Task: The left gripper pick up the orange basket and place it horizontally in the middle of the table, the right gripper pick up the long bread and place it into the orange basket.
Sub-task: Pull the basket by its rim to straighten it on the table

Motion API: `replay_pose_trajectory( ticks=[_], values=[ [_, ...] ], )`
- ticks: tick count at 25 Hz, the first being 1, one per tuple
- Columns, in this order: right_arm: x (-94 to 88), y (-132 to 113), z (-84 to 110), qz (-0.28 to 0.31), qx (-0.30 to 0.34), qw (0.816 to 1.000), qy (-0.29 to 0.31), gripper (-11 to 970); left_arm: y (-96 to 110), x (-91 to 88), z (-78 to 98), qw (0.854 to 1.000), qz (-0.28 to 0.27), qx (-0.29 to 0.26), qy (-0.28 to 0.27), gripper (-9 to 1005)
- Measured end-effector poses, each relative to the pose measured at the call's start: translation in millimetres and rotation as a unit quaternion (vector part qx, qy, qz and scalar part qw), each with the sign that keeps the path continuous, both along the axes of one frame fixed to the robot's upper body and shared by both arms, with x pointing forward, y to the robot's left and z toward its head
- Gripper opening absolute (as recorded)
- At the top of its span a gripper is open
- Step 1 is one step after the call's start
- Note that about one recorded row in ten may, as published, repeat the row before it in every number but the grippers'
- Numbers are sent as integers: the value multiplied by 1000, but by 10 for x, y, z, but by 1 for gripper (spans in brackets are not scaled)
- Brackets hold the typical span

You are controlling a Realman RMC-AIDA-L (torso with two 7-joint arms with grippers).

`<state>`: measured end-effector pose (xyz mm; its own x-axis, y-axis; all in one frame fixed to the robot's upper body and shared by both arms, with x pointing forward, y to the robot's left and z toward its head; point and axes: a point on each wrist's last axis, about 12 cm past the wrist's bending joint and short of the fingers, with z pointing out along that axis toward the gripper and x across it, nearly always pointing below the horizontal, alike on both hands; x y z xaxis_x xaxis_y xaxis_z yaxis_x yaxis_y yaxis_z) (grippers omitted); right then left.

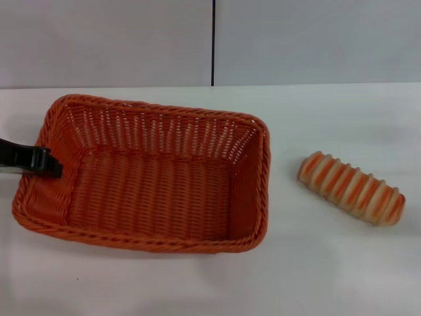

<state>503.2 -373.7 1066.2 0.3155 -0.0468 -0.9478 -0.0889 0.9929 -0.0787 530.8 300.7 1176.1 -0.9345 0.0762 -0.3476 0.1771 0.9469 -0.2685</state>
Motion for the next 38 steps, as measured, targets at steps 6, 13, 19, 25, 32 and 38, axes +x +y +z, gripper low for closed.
replay_pose_trajectory(
  ticks=[6, 13, 19, 25, 32, 38],
  values=[
    [-17, 7, -15, -1, 2, 1000, 2, 330, 0, -55, -72, 1000, 2, -19, -8, 152],
    [-22, 1, -17, -2, 0, 1000, 2, 330, -2, -102, -79, 999, 2, -36, -14, 153],
    [-34, -6, -23, -5, -2, 1000, 3, 329, -13, -160, -142, 999, -3, -33, -4, 153],
    [-42, -9, -26, -5, -2, 1000, 3, 328, -18, -174, -164, 999, -6, -33, 2, 153],
    [-74, -10, -44, -7, -2, 1000, 5, 328, -13, -172, -177, 999, -3, -34, 1, 289],
    [-115, -13, -60, -11, 1, 1000, 5, 327, 60, -165, -180, 999, 9, -33, -4, 519]
  ],
)
